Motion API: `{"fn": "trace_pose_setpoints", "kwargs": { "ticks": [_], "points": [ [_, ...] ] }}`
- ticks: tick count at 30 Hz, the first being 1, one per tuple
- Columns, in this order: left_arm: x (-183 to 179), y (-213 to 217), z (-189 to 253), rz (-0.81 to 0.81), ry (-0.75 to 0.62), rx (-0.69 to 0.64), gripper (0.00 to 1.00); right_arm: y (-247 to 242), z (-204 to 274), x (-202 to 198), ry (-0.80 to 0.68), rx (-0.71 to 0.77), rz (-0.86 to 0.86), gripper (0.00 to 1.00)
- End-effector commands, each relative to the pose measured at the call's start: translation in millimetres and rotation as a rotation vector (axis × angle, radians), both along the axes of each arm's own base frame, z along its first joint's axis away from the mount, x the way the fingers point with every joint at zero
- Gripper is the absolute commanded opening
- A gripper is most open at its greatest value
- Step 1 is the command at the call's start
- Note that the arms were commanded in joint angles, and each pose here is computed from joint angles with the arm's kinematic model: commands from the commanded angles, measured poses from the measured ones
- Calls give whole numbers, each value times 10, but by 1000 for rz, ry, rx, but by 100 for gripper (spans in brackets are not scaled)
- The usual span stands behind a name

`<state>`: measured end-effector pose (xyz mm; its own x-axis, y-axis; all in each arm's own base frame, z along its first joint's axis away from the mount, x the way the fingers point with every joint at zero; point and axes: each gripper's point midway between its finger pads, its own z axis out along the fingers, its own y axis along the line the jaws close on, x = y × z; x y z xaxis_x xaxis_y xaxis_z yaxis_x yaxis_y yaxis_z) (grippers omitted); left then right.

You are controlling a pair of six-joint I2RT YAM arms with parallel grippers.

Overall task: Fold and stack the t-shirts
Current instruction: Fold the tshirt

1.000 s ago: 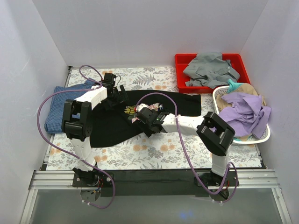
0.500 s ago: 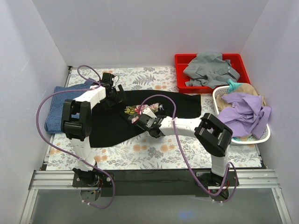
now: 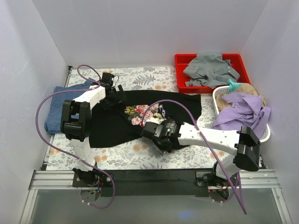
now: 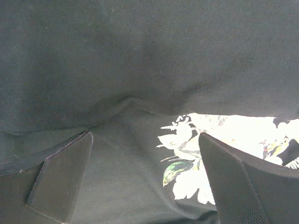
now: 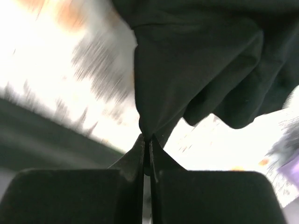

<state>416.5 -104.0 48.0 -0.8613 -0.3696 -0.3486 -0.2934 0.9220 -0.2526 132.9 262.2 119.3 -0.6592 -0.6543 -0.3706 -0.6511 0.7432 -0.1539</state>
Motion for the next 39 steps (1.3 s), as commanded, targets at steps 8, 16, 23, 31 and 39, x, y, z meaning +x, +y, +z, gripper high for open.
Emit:
{"fn": "trace_pose_setpoints", "kwargs": {
  "ticks": [8, 16, 23, 31, 39],
  "points": [
    [-38, 7, 281, -30, -54, -13, 96, -41, 553, -1033, 283, 72, 72, 1],
    [-99, -7, 241, -37, -30, -21, 96, 33, 391, -869, 219, -29, 119, 10],
    [-166, 114, 457, -17, -80, 29, 97, -51, 186, -702, 140, -94, 47, 98],
    [87, 133, 843, 27, -211, 13, 98, -639, 670, 336, -177, 157, -416, 98],
    [307, -87, 313, -19, -94, -64, 98, -903, 110, 1567, -282, 237, -609, 99]
  ]
}}
